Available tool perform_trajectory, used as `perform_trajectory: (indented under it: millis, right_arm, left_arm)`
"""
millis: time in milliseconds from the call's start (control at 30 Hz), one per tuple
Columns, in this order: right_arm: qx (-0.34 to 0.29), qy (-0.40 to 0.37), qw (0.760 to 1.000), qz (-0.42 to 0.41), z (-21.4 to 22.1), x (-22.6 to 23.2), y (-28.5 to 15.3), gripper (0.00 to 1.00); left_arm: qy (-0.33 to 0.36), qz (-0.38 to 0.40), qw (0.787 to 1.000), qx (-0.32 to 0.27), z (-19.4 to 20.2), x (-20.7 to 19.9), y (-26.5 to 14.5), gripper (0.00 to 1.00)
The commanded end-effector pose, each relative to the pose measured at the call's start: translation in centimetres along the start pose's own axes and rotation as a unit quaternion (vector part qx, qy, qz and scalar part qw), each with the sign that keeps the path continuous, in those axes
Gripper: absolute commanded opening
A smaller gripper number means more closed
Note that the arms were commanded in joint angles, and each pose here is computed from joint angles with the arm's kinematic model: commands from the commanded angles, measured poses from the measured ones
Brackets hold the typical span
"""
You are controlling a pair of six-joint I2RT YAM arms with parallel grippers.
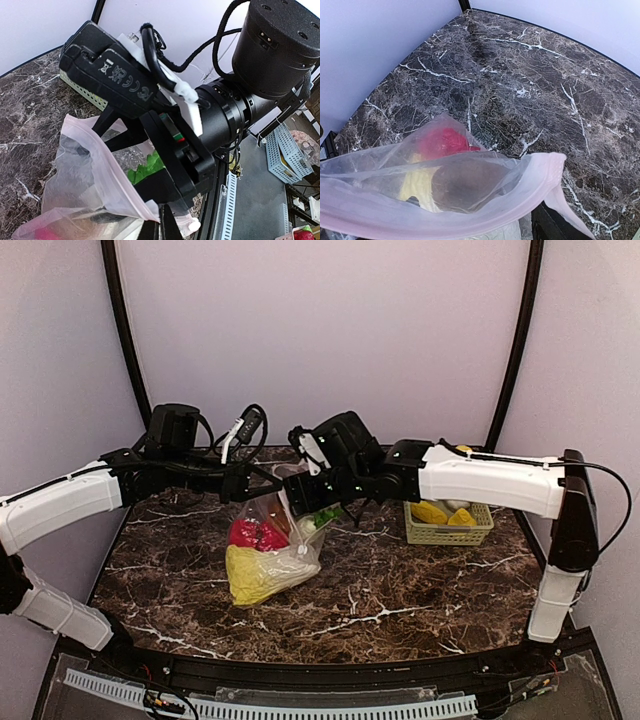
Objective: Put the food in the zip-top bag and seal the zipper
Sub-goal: Pick up the fake vegetable from the bin.
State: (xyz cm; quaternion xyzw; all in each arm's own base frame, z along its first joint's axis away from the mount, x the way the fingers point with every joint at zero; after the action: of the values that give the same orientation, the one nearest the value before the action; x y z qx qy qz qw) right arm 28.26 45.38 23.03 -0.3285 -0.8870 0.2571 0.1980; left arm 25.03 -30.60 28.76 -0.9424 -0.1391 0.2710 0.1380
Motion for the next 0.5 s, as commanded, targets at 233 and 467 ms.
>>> perform_trajectory:
  millis: [233,467]
  right_arm:
    - [-0.06,-0.007,0.992,-0.109,-2.7,3.6,-10.7,0.82]
    - [-0.07,0.019,0.997,0.01,-0.4,-1.7,-15.2,0.88]
  left_arm:
    - [0.023,-0.028,0.999,-0.029,-1.0,0.0,-1.2,0.01]
    - [0.021,-0.029,0.999,-0.027,-0.9,0.2,-1.1,0.01]
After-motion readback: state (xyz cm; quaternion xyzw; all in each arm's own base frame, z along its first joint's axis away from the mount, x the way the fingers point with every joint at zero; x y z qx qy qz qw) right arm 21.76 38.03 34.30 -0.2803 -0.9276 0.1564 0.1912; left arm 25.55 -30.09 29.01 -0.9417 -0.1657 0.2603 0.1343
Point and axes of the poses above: each gripper's point midway between its finger pads, its own y axis out along the fingers, its own x axis along the line the jaws close on, z = x × y, the point moved 1 cm from there along -y, back along the fingers, and after that the axes turned 3 degrees about -y, right-handed, at the moved point
